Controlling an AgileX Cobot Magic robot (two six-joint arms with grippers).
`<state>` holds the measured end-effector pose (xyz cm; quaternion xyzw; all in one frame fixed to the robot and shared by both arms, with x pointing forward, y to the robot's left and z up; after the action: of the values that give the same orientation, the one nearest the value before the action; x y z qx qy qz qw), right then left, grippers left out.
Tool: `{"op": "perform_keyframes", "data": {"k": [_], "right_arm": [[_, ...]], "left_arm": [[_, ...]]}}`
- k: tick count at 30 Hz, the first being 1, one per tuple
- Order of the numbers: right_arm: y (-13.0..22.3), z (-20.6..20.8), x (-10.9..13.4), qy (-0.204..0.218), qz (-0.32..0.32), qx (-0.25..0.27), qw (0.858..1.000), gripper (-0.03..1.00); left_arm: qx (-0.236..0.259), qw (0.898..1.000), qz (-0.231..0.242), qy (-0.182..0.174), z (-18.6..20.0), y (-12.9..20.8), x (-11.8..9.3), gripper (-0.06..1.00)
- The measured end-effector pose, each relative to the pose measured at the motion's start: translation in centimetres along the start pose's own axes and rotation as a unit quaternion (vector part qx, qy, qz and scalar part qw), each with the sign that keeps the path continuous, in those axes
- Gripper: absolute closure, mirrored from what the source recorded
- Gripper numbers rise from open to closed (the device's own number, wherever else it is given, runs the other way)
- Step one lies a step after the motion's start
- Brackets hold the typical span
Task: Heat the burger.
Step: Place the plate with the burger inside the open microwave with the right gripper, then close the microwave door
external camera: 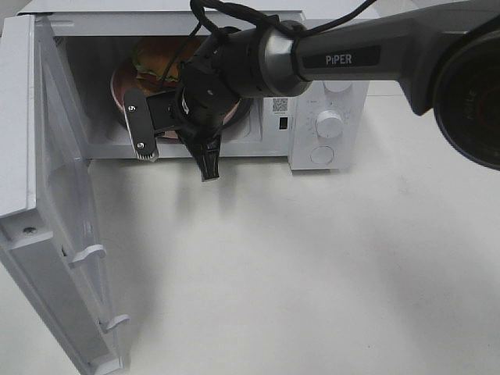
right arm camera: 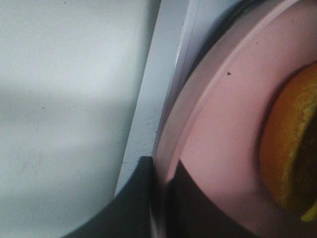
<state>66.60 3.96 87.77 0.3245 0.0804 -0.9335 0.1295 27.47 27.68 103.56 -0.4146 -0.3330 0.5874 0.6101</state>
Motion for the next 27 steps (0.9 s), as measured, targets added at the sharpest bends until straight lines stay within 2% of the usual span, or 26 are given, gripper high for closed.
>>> {"op": "perform_keyframes", "data": {"k": [6,14,17,18,19,20,21,22,27], "right_arm": [[0.0,0.0,0.0,0.001,0.001,0.000,1.000,0.90],[-0.2,0.0,-0.3,0.011,0.013,-0.010,1.000,0.82],[-0.5,0.1,-0.8,0.024,0.012,-0.017,1.000,0.76],[-0.5,0.2,-1.0,0.026,0.013,-0.017,0.999,0.71],[-0.5,0.2,-1.0,0.026,0.013,-0.017,0.999,0.71],[-0.5,0.2,-1.0,0.027,0.014,-0.016,0.999,0.65],[-0.5,0.2,-1.0,0.027,0.014,-0.016,0.999,0.65],[-0.4,0.2,-1.0,0.024,0.014,-0.014,1.000,0.59],[-0.5,0.3,-0.9,0.022,0.008,-0.016,1.000,0.48]], "left_arm": [[0.000,1.000,0.000,0.000,0.0,0.0,0.0,-0.03],[0.000,1.000,0.000,0.000,0.0,0.0,0.0,-0.03],[0.000,1.000,0.000,0.000,0.0,0.0,0.0,-0.03],[0.000,1.000,0.000,0.000,0.0,0.0,0.0,-0.03],[0.000,1.000,0.000,0.000,0.0,0.0,0.0,-0.03],[0.000,1.000,0.000,0.000,0.0,0.0,0.0,-0.03],[0.000,1.000,0.000,0.000,0.0,0.0,0.0,-0.03],[0.000,1.000,0.000,0.000,0.0,0.0,0.0,-0.03],[0.000,1.000,0.000,0.000,0.0,0.0,0.0,-0.03]]}}
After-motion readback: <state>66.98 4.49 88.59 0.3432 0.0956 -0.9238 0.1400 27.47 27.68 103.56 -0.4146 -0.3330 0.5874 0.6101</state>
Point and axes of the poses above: a point on each arm's last joint axis where the gripper is mounted, z pointing back along that axis away from the gripper, x along the wrist's bending axis when the last joint is at zero, y = z × x, the point moved 5 cm from there along -z, pointing out along that axis toward the gripper
